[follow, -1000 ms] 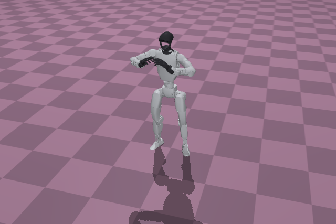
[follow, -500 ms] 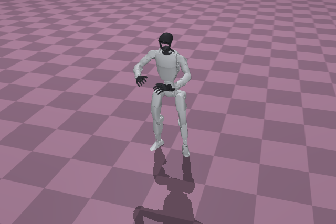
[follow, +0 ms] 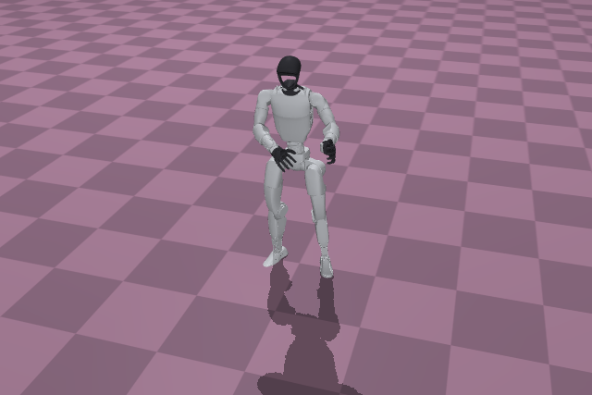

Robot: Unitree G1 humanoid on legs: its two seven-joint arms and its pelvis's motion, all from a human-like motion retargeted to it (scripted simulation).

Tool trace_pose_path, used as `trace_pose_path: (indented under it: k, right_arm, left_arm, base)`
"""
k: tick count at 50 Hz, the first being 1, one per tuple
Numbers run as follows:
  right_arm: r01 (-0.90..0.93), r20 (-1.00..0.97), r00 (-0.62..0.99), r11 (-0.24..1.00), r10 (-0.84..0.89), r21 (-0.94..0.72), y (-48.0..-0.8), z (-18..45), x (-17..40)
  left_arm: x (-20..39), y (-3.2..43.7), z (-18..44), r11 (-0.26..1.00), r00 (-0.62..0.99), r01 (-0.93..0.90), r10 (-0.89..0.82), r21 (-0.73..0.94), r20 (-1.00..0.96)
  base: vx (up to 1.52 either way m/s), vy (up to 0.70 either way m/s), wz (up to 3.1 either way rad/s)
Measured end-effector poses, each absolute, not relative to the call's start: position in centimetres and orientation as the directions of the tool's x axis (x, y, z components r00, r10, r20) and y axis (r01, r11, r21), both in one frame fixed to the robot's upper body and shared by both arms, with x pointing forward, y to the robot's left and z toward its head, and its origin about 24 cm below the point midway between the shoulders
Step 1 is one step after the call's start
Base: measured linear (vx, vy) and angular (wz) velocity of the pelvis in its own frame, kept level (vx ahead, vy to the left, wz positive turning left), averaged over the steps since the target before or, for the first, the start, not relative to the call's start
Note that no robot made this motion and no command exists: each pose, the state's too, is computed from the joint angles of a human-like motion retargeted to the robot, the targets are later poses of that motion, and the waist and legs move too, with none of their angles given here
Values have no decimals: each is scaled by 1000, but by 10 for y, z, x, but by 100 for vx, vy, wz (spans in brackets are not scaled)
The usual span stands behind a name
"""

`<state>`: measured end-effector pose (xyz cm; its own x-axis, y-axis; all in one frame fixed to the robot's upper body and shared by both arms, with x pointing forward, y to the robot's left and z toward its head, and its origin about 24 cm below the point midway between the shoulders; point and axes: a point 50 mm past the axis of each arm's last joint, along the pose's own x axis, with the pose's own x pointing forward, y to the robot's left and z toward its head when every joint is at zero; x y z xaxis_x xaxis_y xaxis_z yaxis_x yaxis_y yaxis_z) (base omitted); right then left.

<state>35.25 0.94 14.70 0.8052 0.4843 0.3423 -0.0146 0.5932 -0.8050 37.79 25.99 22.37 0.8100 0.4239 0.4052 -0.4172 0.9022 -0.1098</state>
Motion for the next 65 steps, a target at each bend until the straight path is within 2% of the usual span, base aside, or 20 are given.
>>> trace_pose_path:
  k: [4, 6, 8, 11, 13, 16, 18, 26, 28, 30, 32, 34, 36, 41, 43, 46, 49, 54, 58, 65]
  right_arm:
    - [-224, 413, 873, 966, 258, -128, -13, 169, 338]
    - [-308, 375, 912, 881, 166, 360, -30, 177, 327]
    - [-274, 342, 936, 785, 84, 556, -48, 177, 322]
    - [-210, 407, 912, 913, 54, 349, -73, 175, 322]
    - [-374, 421, 817, 918, 394, -133, -66, 172, 319]
    - [-49, 415, 909, 997, 22, 54, -100, 168, 331]
    - [-55, 389, 921, 985, -13, 162, -104, 167, 334]
    - [-144, 400, 916, 921, -14, 363, -101, 190, 345]
    - [-463, 536, 819, 787, 205, 407, -85, 210, 337]
    - [-486, 587, 790, 766, 178, 421, -87, 224, 336]
    - [-489, 645, 749, 783, 151, 384, -89, 243, 335]
    - [-397, 716, 664, 913, 215, 93, -87, 264, 331]
    - [-19, 740, 654, 974, -159, 226, -110, 279, 335]
    - [154, 780, 502, 926, -373, 344, -124, 299, 328]
    - [70, 844, 530, 996, -86, 57, -112, 300, 333]
    - [253, 834, 538, 967, -119, -25, -123, 294, 346]
    - [442, 755, 538, 888, -375, 126, -136, 278, 355]
    - [521, 723, 656, 823, -215, -228, -146, 253, 375]
    - [531, 688, 691, 801, -221, -277, -160, 244, 378]
    - [465, 606, 711, 885, -357, -24, -191, 234, 363]
  left_arm:
    - [376, 230, 263, 897, 749, -434, 309, 81, 586]
    - [373, 208, 282, 894, 720, -422, 231, 149, 655]
    - [370, 184, 296, 889, 694, -398, 129, 228, 709]
    - [366, 146, 309, 831, 667, -363, -85, 422, 740]
    - [367, 121, 307, 694, 692, -314, -300, 648, 657]
    - [365, 91, 310, 663, 644, -348, -345, 663, 683]
    - [368, 76, 304, 592, 650, -351, -403, 725, 644]
    - [378, 57, 287, 371, 648, -459, -481, 807, 590]
    - [374, 52, 295, 311, 601, -488, -558, 815, 573]
    - [368, 46, 308, 322, 537, -534, -584, 781, 608]
    - [361, 37, 324, 334, 474, -572, -612, 750, 634]
    - [356, 26, 341, 308, 422, -606, -657, 734, 625]
    - [347, 13, 360, 402, 318, -638, -639, 657, 700]
    - [337, -17, 372, 374, 222, -659, -732, 653, 644]
    - [341, -28, 365, 229, 278, -667, -807, 710, 521]
    - [344, -39, 355, 148, 291, -689, -840, 710, 458]
    - [349, -46, 345, 121, 300, -708, -840, 696, 452]
    - [364, -48, 312, -48, 430, -647, -847, 761, 312]
    - [367, -43, 305, 55, 456, -560, -813, 827, 362]
    - [351, -24, 308, 595, 435, -247, -637, 765, 636]
  base:
    - [-1, -2, 13]
    - [1, 4, 34]
    - [2, 6, 36]
    - [1, 5, 26]
    - [0, 0, 0]
    - [-1, -1, -7]
    - [-2, -2, -35]
    - [-1, -3, -66]
    - [1, -6, -80]
    - [1, -12, -77]
    - [2, -13, -69]
    - [2, -13, -57]
    - [3, -10, -40]
    - [3, -5, -26]
    - [1, -3, -20]
    - [0, -2, -19]
    - [0, 0, 0]
    - [0, 0, 0]
    - [0, 5, 3]
    - [3, 5, 17]
